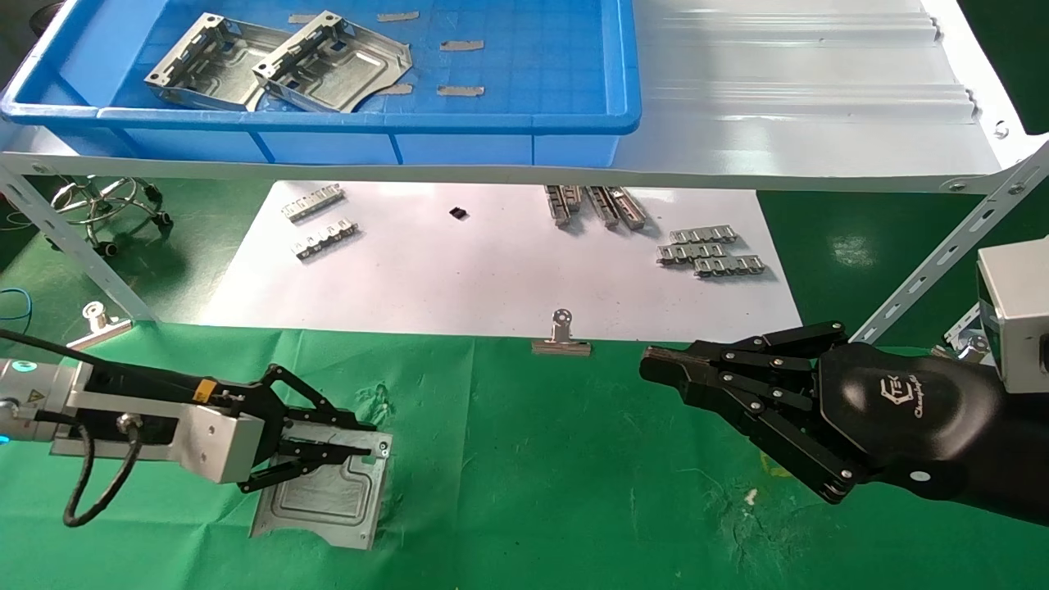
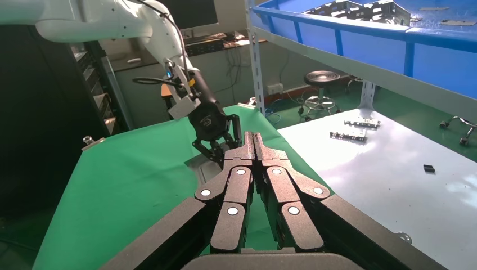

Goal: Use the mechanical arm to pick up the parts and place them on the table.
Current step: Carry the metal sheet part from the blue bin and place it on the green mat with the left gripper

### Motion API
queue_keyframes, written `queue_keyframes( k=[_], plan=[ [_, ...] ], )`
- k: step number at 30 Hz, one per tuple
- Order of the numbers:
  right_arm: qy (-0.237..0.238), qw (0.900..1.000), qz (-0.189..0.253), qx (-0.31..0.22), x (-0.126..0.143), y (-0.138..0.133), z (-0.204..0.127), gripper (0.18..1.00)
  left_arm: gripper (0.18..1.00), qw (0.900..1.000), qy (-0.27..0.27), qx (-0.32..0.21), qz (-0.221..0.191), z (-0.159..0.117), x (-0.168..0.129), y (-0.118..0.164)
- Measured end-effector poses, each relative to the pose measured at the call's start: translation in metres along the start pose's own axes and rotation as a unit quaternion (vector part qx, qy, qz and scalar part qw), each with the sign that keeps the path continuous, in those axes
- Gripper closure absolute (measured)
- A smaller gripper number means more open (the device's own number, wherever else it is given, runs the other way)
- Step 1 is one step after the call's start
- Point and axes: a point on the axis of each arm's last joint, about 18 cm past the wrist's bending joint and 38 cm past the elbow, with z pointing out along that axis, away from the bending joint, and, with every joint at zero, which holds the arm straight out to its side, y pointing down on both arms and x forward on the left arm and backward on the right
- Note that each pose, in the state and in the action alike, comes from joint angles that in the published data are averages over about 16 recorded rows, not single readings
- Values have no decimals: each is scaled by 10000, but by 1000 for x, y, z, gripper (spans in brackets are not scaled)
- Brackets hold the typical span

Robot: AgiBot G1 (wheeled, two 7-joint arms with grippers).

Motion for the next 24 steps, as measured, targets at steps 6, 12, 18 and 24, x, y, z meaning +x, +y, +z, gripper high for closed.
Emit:
queue_keyframes(
  k=[6,12,18,24],
  plan=[
    [0,10000,0,0,0,0,0,987,913,10000,-56,-51,-60,10,2,6],
    [0,10000,0,0,0,0,0,987,913,9998,-144,-127,-99,17,3,12],
    [0,10000,0,0,0,0,0,987,914,9995,-205,-214,-95,21,5,18],
    [0,10000,0,0,0,0,0,987,911,9994,-221,-272,-51,22,6,21]
  ],
)
